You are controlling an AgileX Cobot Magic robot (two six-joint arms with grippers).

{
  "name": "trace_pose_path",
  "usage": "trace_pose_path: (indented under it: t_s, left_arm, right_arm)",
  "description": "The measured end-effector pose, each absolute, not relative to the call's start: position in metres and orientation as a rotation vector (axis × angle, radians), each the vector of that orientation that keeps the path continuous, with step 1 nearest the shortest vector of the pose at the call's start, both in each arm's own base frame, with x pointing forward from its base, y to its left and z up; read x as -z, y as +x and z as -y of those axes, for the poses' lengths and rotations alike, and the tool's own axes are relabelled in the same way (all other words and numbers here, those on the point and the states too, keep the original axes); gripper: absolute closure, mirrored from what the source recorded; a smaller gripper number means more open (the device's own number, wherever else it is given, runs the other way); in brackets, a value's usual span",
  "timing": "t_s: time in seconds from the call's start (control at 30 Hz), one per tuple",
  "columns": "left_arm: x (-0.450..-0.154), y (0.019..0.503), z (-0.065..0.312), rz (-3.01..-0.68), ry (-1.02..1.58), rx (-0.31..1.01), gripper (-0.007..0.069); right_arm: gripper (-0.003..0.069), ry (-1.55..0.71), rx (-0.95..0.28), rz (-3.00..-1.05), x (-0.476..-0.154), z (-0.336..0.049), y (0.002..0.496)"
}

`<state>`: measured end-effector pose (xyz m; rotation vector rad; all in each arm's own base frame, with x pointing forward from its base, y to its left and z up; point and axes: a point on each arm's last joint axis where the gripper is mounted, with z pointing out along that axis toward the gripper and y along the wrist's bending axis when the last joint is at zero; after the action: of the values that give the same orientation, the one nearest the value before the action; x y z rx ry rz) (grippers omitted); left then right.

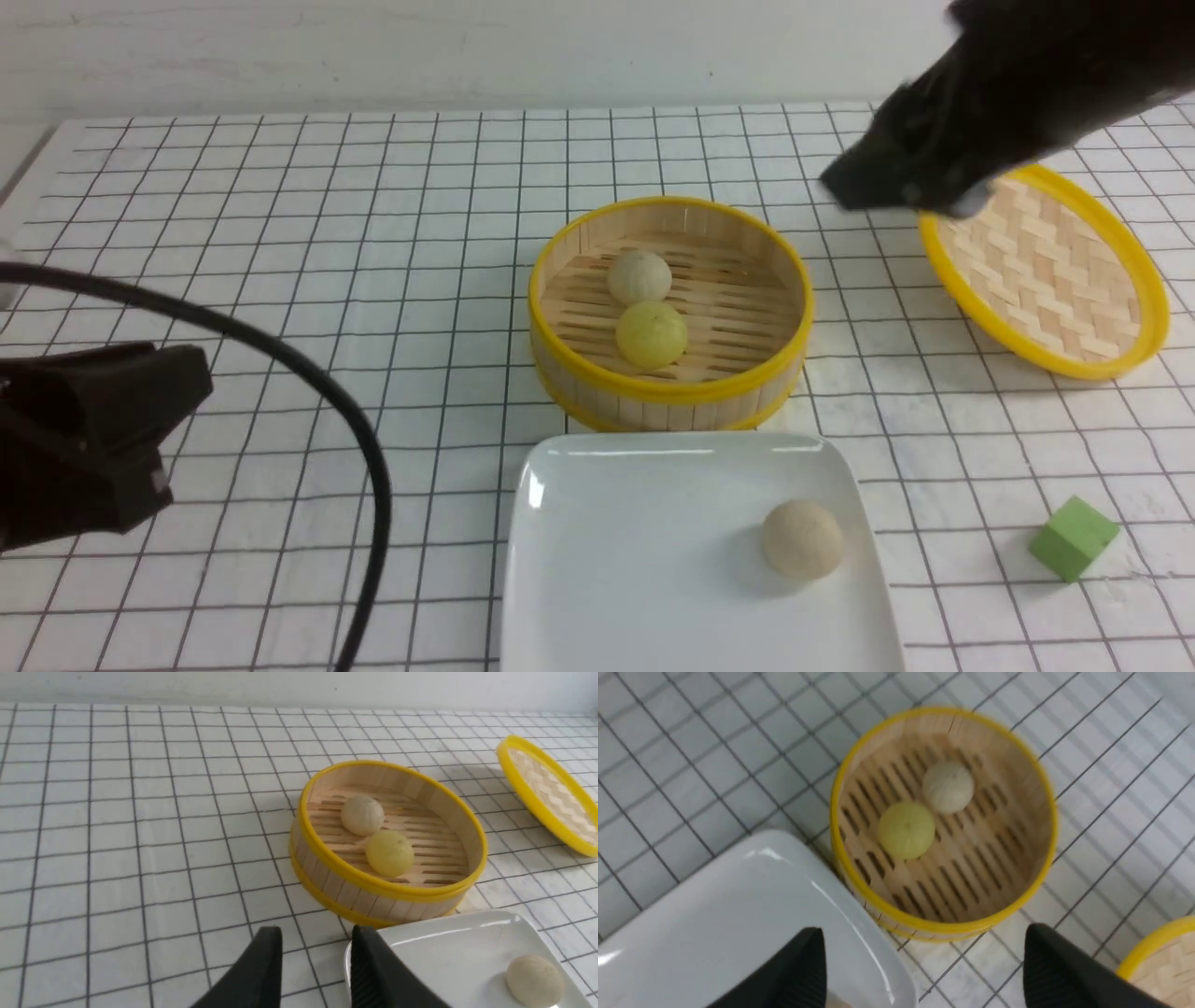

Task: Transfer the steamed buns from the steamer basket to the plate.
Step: Use the left arm to grab the steamed stuffed bun that is closest to it

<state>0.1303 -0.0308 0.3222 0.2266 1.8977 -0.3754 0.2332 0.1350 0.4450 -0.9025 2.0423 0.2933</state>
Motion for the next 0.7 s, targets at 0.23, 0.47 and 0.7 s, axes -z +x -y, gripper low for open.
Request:
trace_pose_path:
  t_s: [0.23,0.47,0.7]
  left_arm:
    - [-0.325,0.156,0.043,-1.777,0.37,0.509,0.0383]
    - [-0.339,0.197,0.058,-1.748,0.567,0.73,0.0383]
    - [-0.367,0.243,0.056,-1.907,0.738,0.704,0.0383]
  right_arm:
    - [0.0122,-0.789,-0.32,-1.782,-0.514,-0.074,0.111]
    - [0.0122,-0.64,-0.313,-1.726,-0.503,-0.026,0.031]
    - [0.0122,-0.533,-0.315,-1.811,-0.457,-0.007,0.005]
